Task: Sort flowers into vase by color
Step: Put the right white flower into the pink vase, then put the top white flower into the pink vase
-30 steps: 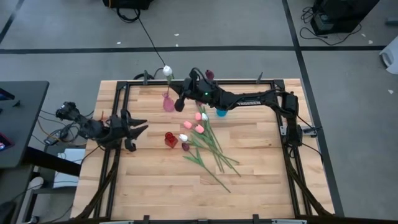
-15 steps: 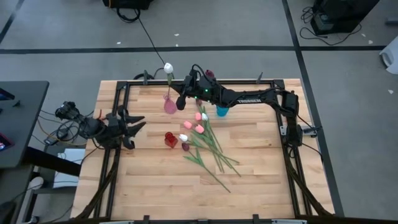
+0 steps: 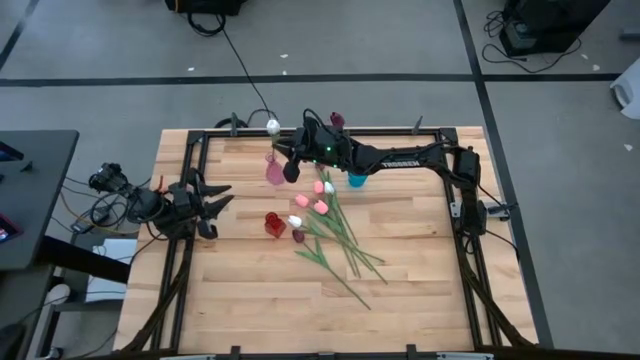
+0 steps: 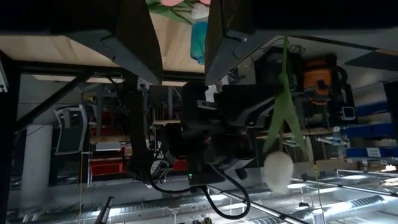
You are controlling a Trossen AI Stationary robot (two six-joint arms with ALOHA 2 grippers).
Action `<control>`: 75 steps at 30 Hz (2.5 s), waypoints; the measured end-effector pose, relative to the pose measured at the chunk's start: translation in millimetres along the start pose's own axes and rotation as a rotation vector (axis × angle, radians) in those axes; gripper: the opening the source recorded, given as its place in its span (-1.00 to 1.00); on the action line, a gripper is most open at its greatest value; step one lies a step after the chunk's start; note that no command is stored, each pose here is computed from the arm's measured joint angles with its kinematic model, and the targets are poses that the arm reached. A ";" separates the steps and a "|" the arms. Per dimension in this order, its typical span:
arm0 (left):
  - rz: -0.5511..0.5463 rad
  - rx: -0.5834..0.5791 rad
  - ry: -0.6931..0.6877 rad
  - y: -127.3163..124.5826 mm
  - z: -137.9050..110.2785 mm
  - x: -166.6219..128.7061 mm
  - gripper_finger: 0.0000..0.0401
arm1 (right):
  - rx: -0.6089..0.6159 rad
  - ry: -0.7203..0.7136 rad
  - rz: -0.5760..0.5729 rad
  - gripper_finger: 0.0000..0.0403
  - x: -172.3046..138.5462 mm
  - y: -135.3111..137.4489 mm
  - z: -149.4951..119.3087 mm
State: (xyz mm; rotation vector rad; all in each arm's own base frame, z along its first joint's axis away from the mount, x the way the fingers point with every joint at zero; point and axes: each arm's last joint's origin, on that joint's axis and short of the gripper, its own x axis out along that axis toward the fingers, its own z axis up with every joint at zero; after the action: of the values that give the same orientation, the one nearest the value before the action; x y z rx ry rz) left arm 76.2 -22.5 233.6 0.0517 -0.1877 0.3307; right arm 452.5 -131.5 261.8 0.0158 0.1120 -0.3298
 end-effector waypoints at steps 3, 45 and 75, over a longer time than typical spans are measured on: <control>0.000 0.002 0.001 0.0 -0.2 0.0 -0.38 | -0.002 0.007 0.002 -0.41 0.0 0.1 -0.7; 0.029 -0.002 0.099 -1.2 -12.7 -0.6 -0.38 | 0.047 0.775 -0.122 -0.02 -128.1 138.9 28.9; 0.028 0.030 0.096 -1.2 -12.3 -0.5 -0.38 | 0.277 1.091 -0.439 -0.25 -115.4 129.8 -91.6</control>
State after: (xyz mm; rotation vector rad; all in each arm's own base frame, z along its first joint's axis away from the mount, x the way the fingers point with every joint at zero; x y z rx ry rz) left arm 78.3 -22.8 221.4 0.0632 -0.0887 0.3629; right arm 376.3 31.5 183.3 0.4540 1.1627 -0.7474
